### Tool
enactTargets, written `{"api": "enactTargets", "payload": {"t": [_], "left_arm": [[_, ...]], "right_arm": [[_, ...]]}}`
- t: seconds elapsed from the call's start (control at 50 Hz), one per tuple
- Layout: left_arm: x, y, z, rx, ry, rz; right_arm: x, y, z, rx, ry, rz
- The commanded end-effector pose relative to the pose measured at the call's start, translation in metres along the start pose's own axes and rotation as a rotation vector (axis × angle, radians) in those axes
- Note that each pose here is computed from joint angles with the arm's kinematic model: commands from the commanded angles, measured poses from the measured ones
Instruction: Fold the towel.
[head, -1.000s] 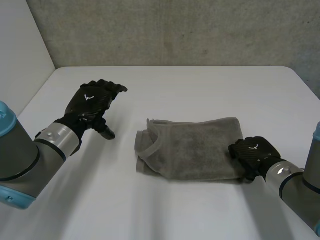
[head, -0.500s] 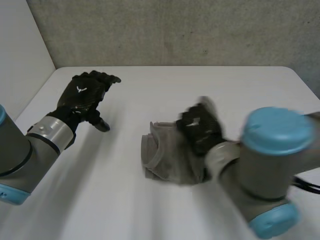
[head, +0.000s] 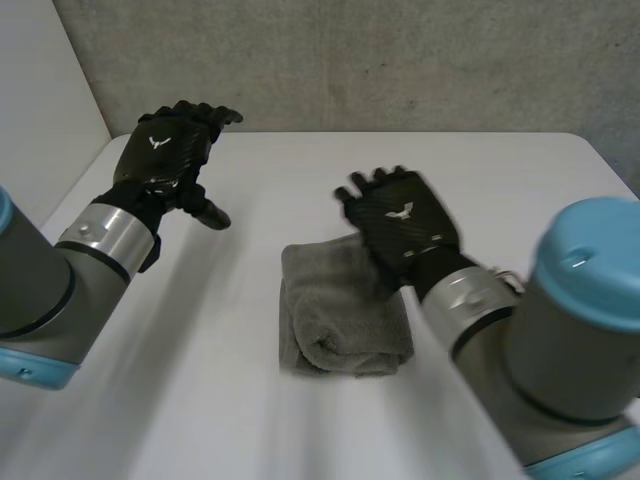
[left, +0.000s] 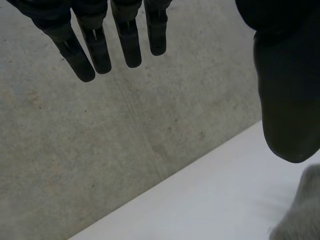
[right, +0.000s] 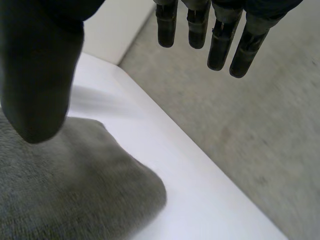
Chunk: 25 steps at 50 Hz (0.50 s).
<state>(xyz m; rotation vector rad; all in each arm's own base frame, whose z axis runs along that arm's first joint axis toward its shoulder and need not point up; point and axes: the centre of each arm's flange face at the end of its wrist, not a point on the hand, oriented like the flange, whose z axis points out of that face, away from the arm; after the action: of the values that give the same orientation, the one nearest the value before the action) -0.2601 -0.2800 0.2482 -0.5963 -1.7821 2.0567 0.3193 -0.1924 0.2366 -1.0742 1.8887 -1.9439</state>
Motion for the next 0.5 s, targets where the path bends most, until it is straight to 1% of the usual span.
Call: {"api": "enactTargets", "payload": {"t": [0.02,0.04,0.06,0.08,0.12,0.14,0.16,0.18,0.2,0.22,0.24,0.26,0.3,0.34,0.5], "left_arm": [[0.033,0.014,0.008,-0.039,0.019,-0.114],[0.033,0.014,0.008,-0.039,0.02,-0.115],[0.043,0.021,0.007,-0.065,0.022,-0.134],[0.043,0.021,0.007,-0.065,0.022,-0.135],[0.058,0.041,0.007,-0.141,0.024,-0.17],[0.058,0.041,0.007,-0.142,0.024,-0.171],[0.065,0.052,0.006,-0.188,0.029,-0.185],[0.075,0.063,0.003,-0.239,0.044,-0.197],[0.075,0.063,0.003,-0.239,0.044,-0.197],[0.085,0.074,0.0,-0.287,0.061,-0.204],[0.092,0.085,-0.003,-0.332,0.068,-0.206],[0.092,0.085,-0.003,-0.332,0.068,-0.206],[0.099,0.1,-0.008,-0.387,0.066,-0.201],[0.099,0.106,-0.009,-0.401,0.057,-0.193],[0.097,0.116,-0.012,-0.425,0.005,-0.164]], "right_arm": [[0.049,0.023,-0.004,-0.151,0.109,0.085],[0.053,0.027,-0.002,-0.166,0.113,0.099],[0.053,0.027,-0.002,-0.166,0.113,0.099],[0.053,0.035,0.002,-0.185,0.102,0.118],[0.05,0.042,0.007,-0.2,0.079,0.14],[0.046,0.049,0.011,-0.216,0.051,0.169],[0.046,0.049,0.011,-0.216,0.051,0.169],[0.043,0.054,0.015,-0.227,0.029,0.199],[0.041,0.059,0.019,-0.236,0.01,0.235],[0.041,0.059,0.02,-0.236,0.01,0.235],[0.038,0.066,0.023,-0.251,-0.01,0.27],[0.038,0.066,0.023,-0.251,-0.01,0.27],[0.029,0.082,0.031,-0.286,-0.051,0.332],[0.026,0.088,0.034,-0.302,-0.068,0.345],[0.015,0.11,0.047,-0.344,-0.098,0.355]]}}
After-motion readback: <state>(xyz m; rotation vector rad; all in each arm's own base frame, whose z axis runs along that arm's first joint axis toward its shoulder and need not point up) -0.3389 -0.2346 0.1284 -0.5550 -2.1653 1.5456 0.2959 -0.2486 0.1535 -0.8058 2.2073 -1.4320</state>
